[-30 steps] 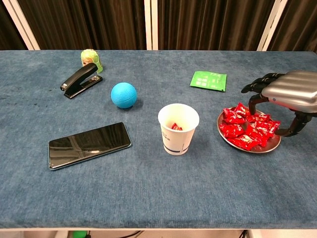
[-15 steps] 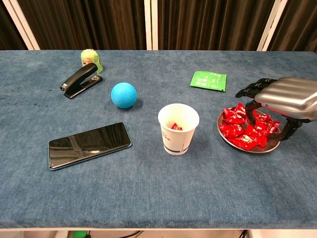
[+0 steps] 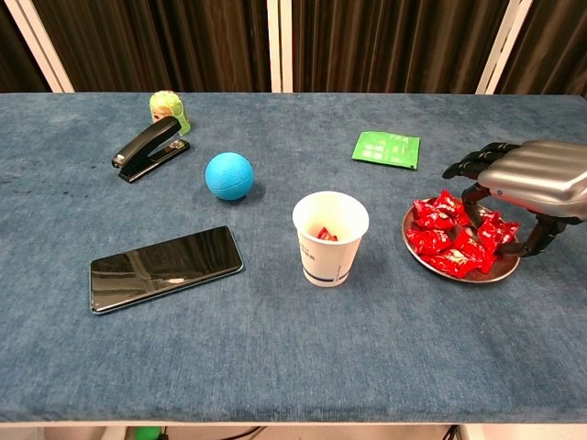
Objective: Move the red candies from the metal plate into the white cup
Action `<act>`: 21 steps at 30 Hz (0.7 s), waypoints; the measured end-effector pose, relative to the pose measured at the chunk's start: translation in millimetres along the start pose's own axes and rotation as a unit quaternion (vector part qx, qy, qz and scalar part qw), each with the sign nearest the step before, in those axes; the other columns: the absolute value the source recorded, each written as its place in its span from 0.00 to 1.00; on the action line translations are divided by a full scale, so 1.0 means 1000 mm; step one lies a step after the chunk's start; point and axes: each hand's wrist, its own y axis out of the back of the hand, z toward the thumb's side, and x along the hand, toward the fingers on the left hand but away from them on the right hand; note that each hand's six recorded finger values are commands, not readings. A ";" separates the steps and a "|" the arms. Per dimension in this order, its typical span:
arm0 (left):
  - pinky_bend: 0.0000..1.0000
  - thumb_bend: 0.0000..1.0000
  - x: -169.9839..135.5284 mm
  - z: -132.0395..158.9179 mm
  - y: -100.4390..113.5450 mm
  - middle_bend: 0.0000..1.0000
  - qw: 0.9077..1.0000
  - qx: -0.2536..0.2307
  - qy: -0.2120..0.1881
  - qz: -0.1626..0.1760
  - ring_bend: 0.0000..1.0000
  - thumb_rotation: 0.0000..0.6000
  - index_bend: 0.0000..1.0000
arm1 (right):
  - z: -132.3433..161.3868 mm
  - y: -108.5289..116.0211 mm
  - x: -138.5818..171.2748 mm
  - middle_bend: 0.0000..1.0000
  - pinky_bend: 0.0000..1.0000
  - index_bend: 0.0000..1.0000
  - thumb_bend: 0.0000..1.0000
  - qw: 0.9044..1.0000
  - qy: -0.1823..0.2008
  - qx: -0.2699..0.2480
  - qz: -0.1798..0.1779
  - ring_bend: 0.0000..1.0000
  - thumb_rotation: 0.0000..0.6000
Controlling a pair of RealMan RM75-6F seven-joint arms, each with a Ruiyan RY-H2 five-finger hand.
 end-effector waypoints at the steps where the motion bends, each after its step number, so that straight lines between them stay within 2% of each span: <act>1: 0.23 0.04 0.000 0.000 0.000 0.13 1.000 0.000 0.000 0.000 0.11 1.00 0.15 | 0.000 0.000 0.000 0.04 0.00 0.47 0.29 1.000 0.000 0.000 0.000 0.00 1.00; 9: 0.23 0.04 0.000 0.000 -0.001 0.13 1.000 0.000 0.000 -0.001 0.11 1.00 0.15 | 0.000 -0.001 -0.001 0.05 0.00 0.53 0.39 1.000 0.000 0.001 0.000 0.00 1.00; 21: 0.23 0.04 0.000 -0.001 0.000 0.13 1.000 0.000 0.002 0.000 0.11 1.00 0.15 | 0.001 0.009 0.000 0.06 0.00 0.60 0.42 1.000 0.002 -0.003 -0.020 0.00 1.00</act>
